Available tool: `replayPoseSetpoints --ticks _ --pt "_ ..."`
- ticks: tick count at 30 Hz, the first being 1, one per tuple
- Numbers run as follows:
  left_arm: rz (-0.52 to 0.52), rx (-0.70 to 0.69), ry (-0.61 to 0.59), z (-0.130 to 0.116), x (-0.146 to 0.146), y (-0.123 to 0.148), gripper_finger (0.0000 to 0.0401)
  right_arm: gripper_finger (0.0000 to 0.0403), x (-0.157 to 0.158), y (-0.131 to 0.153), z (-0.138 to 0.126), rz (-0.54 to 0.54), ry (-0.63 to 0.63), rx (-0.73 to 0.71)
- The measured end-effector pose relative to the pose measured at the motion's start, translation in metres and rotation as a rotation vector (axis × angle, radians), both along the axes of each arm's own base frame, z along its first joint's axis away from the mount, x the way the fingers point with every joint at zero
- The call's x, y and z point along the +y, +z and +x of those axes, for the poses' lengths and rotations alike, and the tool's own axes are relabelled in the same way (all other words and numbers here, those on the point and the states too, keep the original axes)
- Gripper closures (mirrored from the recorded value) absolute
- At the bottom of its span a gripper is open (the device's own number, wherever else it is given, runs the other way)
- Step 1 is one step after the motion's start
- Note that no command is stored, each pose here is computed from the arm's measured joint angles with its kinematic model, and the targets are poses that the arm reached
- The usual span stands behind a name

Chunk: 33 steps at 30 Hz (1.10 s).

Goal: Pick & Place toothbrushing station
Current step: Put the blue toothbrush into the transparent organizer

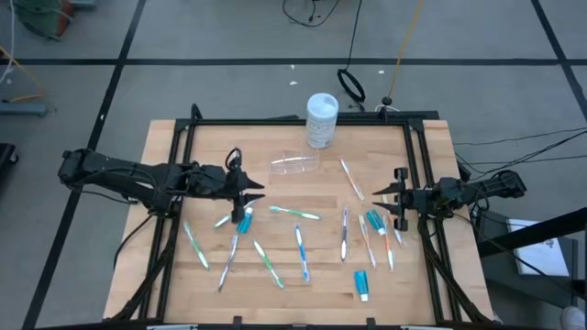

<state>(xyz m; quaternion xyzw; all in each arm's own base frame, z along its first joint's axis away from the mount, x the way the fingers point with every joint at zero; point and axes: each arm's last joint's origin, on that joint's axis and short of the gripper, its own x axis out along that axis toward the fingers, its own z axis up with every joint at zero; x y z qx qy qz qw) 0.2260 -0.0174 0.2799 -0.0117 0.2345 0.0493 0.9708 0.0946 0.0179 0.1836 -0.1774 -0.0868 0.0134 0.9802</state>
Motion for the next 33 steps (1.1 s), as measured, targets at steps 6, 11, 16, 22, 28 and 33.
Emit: replayPoseSetpoints --ticks 6,11,16,22,28,33 --pt "-0.092 -0.005 -0.018 0.0 -0.002 0.0 0.0283 0.0298 0.0 0.002 0.0 0.18 0.034 -0.011" --pt "-0.085 -0.004 0.008 0.004 -0.002 -0.003 0.0283 0.0298 -0.002 0.011 -0.002 0.062 -0.024 -0.108" --pt "-0.024 -0.014 0.092 0.014 0.001 -0.008 0.0283 0.0298 -0.01 0.033 -0.011 -0.182 -0.292 -0.327" --pt "0.044 -0.003 0.307 0.032 0.012 -0.025 0.0283 0.0298 -0.017 0.045 -0.018 -0.157 -0.425 -0.456" --pt "0.081 0.055 0.406 0.043 0.027 -0.041 0.0283 0.0298 -0.019 0.038 -0.011 -0.139 -0.455 -0.367" --pt "0.103 0.111 0.59 0.039 0.044 -0.051 0.0283 0.0298 -0.02 0.036 -0.008 -0.153 -0.467 -0.338"
